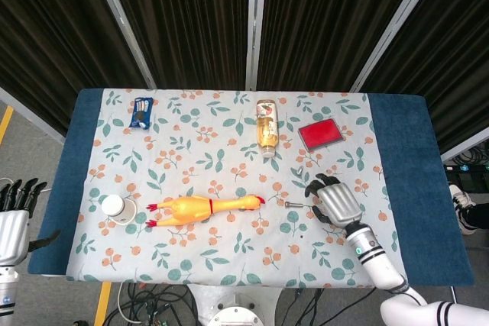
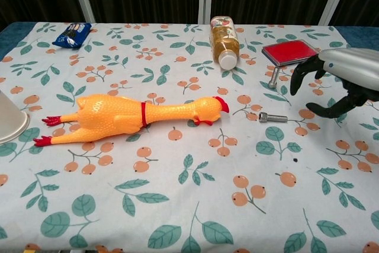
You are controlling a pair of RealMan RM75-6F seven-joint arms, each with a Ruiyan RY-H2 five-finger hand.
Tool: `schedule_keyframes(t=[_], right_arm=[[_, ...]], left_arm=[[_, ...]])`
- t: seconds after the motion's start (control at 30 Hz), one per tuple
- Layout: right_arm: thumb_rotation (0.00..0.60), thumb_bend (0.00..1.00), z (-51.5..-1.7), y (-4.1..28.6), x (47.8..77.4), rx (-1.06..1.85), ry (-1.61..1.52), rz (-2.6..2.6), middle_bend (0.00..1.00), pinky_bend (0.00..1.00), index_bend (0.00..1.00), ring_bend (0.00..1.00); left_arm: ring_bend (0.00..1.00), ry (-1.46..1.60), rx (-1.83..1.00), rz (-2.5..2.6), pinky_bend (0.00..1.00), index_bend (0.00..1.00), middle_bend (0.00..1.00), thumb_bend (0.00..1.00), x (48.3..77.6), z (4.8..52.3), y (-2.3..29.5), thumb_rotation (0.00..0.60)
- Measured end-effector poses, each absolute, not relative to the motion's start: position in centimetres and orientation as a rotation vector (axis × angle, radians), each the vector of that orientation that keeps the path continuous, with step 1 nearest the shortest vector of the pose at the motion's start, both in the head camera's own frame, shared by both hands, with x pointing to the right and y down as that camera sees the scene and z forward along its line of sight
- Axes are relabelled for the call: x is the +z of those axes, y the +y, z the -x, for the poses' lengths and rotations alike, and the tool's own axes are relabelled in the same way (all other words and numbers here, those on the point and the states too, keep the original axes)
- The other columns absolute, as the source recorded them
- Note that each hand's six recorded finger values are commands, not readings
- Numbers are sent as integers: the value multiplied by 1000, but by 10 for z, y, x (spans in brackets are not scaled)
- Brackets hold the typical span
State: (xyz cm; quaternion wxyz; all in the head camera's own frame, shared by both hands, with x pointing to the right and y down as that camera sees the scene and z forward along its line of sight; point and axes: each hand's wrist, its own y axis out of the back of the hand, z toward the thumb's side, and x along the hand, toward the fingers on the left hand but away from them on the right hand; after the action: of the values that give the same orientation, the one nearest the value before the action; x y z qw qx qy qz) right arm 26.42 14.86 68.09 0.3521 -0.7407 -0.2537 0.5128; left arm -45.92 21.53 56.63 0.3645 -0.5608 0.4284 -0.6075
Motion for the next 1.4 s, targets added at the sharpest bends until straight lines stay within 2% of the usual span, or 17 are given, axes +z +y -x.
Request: schedule_keyframes(t=[0.5, 1.03, 1.27, 1.4], right_arm=[[600, 312, -232, 153, 713, 1379, -572, 1851, 305, 223, 465, 156], [600, 329, -233, 160, 721, 1408, -547, 1804, 306, 187, 500, 156], [600, 259, -231, 160, 723, 1408, -546, 1808, 306, 171, 504, 156], [600, 264, -231, 160, 723, 1407, -542, 1800, 307, 167, 508, 156]], left_arm=[[0, 1113, -1565, 1450, 2, 152, 87, 0, 568, 463, 218, 600], [0, 1120, -1566, 1457, 3, 152, 87, 0, 570, 465, 220, 600], [0, 1121, -1568, 1459, 2, 152, 87, 0, 571, 465, 220, 600], [0, 1124, -1568, 1458, 3, 152, 86, 0, 571, 466, 221, 600]])
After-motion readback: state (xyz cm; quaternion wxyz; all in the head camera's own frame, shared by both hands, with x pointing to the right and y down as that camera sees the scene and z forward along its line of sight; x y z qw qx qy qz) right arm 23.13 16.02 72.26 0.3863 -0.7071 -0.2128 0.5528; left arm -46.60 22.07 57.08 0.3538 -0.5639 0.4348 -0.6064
